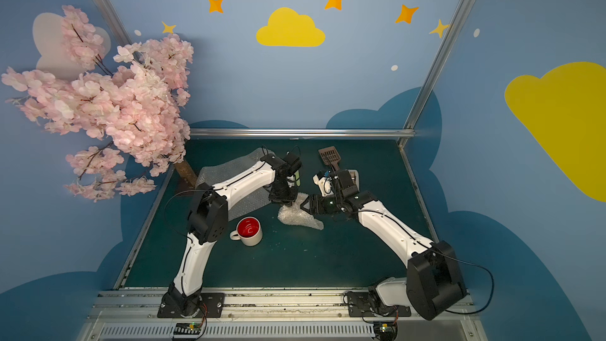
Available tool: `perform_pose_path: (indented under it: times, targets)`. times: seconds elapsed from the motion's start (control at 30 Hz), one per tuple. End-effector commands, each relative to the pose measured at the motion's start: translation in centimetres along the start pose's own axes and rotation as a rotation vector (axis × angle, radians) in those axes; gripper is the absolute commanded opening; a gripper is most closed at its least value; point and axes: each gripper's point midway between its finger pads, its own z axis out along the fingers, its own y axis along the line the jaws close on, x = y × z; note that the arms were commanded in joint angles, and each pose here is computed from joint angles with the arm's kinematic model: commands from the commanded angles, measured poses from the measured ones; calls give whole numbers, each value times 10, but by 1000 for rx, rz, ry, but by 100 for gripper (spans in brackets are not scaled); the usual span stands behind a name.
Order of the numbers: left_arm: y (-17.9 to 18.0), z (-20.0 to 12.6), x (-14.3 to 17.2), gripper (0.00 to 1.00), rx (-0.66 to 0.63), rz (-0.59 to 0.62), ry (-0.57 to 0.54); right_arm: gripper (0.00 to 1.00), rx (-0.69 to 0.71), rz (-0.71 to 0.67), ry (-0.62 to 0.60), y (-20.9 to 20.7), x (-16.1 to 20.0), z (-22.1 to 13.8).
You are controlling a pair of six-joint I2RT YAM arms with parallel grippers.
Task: Wrap mugs in bubble wrap
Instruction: Wrap the mug in bubble wrap.
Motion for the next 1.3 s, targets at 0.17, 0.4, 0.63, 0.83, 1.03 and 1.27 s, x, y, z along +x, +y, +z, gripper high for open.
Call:
perform_pose_path:
  times: [0.17, 0.4, 0.63, 0.83, 1.03, 1.27]
  targets:
    - [5, 0, 5, 7, -1, 11, 36, 55, 18, -31, 20, -1, -6, 12]
    - [6, -3, 6, 6, -10, 15, 38, 24, -37, -14, 51, 10, 0, 22]
    - [3, -5, 8, 6, -4, 31, 34, 0, -65, 3, 63, 14, -3, 28]
    - [-4, -6, 11, 5, 20, 47, 22, 0, -138, 57, 44, 26, -18, 39]
    - [-12, -6, 16, 5, 67, 68, 29, 0, -42, 91, 13, 1, -26, 63]
    - [-23, -6, 19, 6, 134, 113, 24, 0, 162, 114, 34, -35, -26, 81]
